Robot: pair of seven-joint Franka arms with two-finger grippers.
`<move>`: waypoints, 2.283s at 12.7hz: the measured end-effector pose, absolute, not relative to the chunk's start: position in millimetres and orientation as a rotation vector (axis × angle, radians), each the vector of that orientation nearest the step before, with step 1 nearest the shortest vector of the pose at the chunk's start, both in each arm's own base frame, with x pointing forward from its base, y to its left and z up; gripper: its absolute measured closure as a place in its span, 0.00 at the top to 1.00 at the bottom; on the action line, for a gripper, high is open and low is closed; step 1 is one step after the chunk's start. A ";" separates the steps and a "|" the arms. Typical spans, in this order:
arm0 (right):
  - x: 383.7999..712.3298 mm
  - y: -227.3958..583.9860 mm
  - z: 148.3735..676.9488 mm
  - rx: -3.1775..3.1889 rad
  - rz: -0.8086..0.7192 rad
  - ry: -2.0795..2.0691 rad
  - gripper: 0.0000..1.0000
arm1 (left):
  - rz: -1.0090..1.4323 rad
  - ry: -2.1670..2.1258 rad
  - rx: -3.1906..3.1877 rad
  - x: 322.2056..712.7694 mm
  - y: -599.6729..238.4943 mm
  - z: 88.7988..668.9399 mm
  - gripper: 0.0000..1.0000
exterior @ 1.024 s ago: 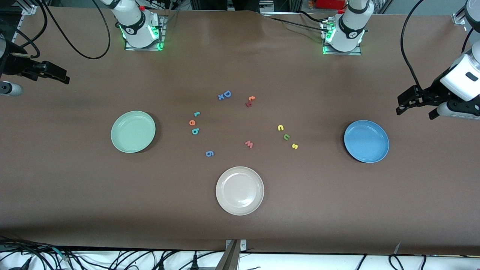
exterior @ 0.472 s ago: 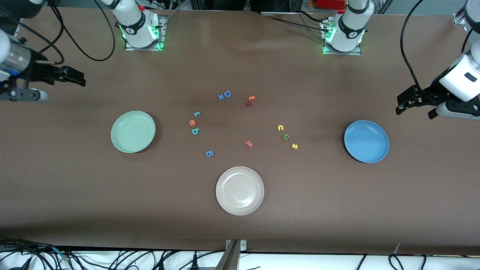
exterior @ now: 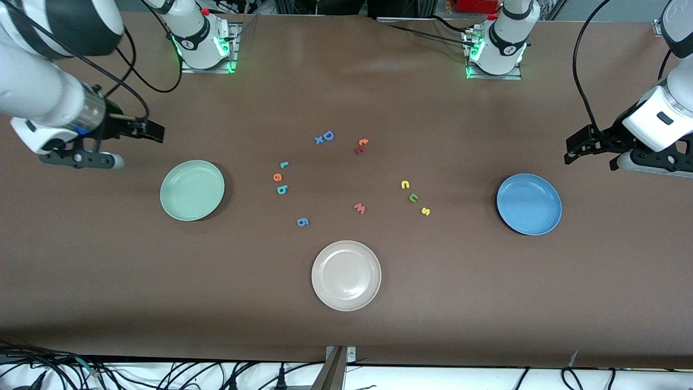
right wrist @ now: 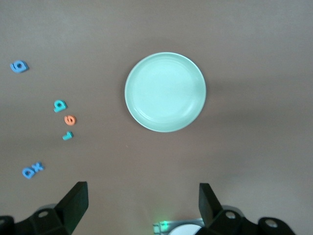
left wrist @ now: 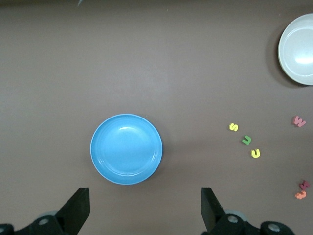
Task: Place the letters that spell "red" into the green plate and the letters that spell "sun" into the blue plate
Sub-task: 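Move the right gripper to the 9 while the left gripper nears the S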
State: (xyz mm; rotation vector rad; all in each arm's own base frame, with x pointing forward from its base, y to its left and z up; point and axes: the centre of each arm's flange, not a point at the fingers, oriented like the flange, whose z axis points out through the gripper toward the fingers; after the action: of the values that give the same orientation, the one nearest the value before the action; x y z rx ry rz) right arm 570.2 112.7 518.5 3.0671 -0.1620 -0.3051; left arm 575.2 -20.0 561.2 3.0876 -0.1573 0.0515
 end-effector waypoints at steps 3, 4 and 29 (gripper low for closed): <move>577.9 151.0 472.6 3.048 -0.263 -0.294 1.00 | -0.012 -0.191 3.085 571.0 -31.9 539.8 1.00; 580.9 163.8 450.7 3.039 -0.256 -0.337 1.00 | -0.014 -0.210 3.084 570.5 -44.1 530.2 1.00; 533.6 319.3 191.4 2.976 -0.006 -0.986 0.53 | 0.009 -0.558 3.104 578.9 -269.5 224.5 0.92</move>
State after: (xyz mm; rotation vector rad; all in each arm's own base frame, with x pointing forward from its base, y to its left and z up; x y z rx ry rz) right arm 533.6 319.3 191.4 2.9758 -0.9863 -0.0064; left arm 578.9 -269.5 224.5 3.1039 -0.5576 0.0085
